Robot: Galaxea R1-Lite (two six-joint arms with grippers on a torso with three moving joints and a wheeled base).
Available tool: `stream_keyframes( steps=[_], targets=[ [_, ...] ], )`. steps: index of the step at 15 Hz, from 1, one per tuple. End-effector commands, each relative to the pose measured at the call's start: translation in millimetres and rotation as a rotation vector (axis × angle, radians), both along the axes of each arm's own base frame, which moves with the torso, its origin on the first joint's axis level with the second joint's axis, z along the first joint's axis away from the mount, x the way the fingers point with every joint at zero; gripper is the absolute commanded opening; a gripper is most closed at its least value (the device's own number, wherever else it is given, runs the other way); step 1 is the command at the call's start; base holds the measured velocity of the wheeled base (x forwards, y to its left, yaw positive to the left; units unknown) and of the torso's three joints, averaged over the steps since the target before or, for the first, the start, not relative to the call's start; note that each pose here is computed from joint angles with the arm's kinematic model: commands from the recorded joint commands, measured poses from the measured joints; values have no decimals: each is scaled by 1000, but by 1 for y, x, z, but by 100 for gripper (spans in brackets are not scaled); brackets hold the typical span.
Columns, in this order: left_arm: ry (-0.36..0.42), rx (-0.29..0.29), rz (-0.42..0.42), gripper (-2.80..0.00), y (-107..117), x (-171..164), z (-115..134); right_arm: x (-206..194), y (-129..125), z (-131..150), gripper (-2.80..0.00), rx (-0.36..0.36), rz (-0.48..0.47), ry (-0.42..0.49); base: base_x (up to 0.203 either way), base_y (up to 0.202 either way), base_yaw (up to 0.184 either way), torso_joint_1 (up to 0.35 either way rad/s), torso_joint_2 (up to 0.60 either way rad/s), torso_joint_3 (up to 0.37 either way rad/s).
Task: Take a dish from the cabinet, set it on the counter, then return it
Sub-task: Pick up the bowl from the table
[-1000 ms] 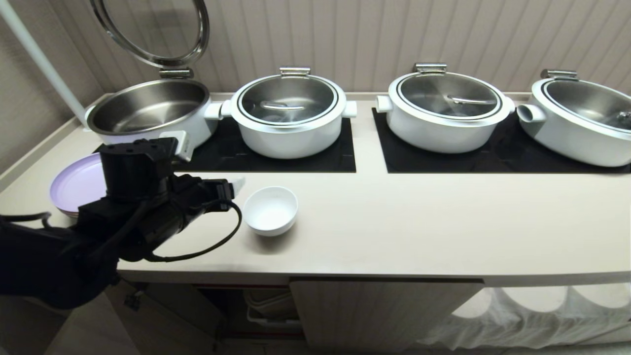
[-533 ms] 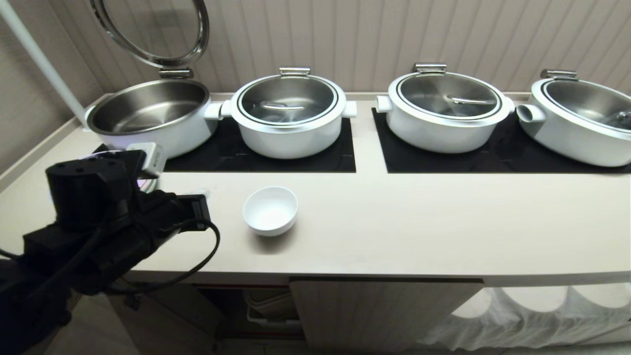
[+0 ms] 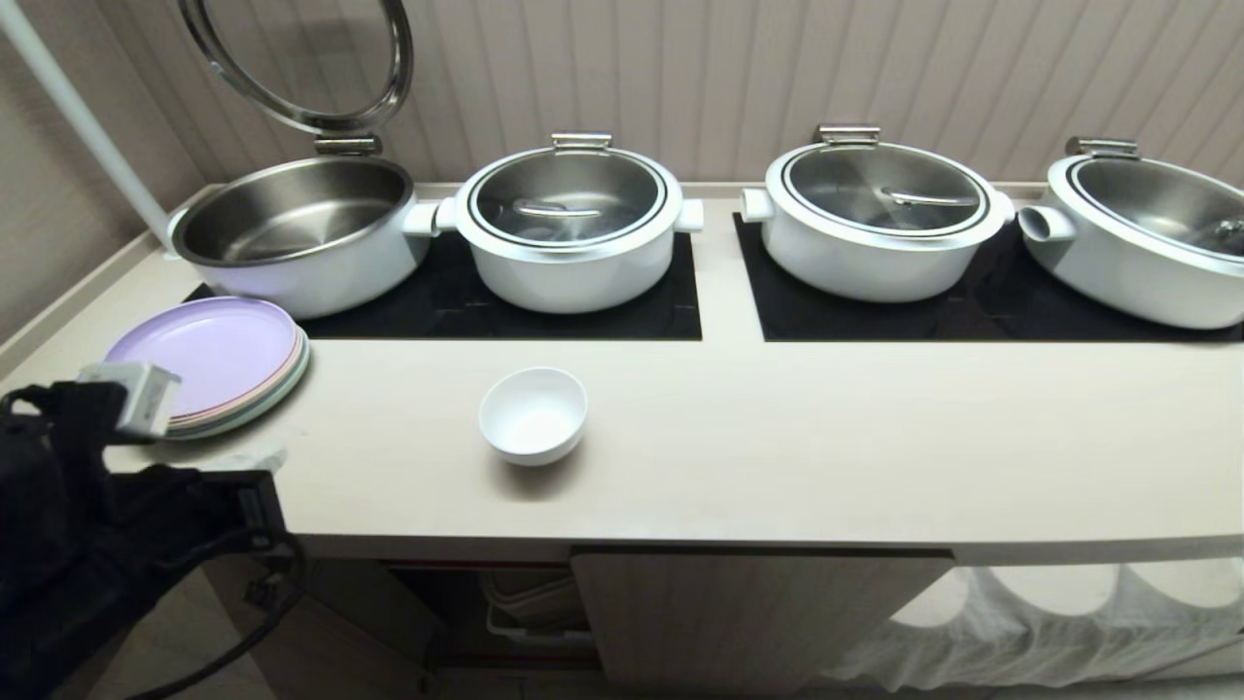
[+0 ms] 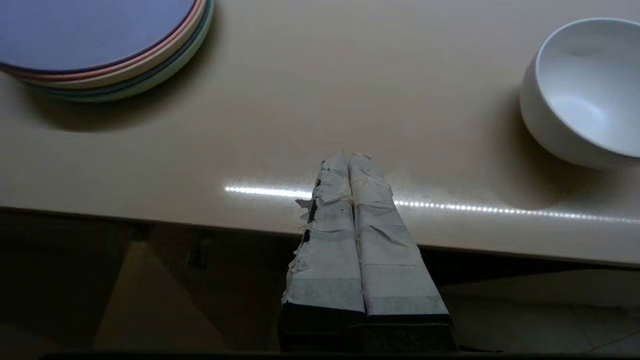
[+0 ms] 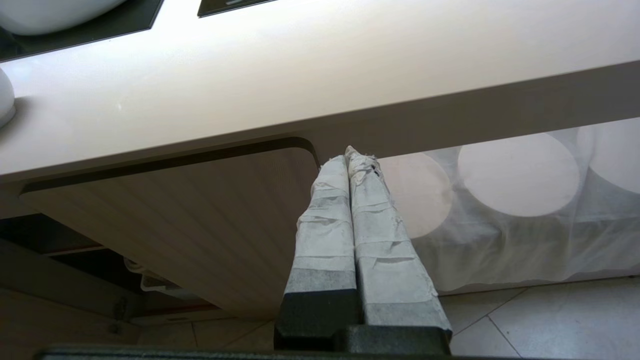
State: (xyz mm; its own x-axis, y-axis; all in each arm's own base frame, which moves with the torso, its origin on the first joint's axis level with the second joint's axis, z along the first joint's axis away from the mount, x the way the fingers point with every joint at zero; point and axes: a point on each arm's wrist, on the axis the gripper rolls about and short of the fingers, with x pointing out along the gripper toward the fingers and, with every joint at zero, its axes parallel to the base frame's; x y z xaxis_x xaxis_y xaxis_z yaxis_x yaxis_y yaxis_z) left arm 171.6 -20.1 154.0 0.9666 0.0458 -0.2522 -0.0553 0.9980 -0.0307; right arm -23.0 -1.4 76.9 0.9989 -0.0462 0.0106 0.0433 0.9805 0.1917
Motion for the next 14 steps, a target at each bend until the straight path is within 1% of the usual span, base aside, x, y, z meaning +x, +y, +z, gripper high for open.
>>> stream_keyframes(
  steps=[1,2,6,7,10,12,14],
  targets=[
    [-62,0,52,-280,12,-30,1,0,0,0,-280,1,0,0,0,0,0,0,0,0],
    [-75,-1,60,-280,14,-40,-1,0,0,0,-280,1,0,0,0,0,0,0,0,0],
    [-79,3,108,-280,21,-78,-21,0,0,0,-280,1,0,0,0,0,0,0,0,0],
    [-97,1,121,-280,23,-86,-23,0,0,0,-280,1,0,0,0,0,0,0,0,0],
    [-133,2,118,-280,23,-117,-27,0,0,0,-280,1,0,0,0,0,0,0,0,0],
    [-178,4,104,-280,23,-145,-36,0,0,0,-280,1,0,0,0,0,0,0,0,0],
    [-262,3,64,-280,23,-175,-49,0,0,0,-280,1,0,0,0,0,0,0,0,0]
  ],
)
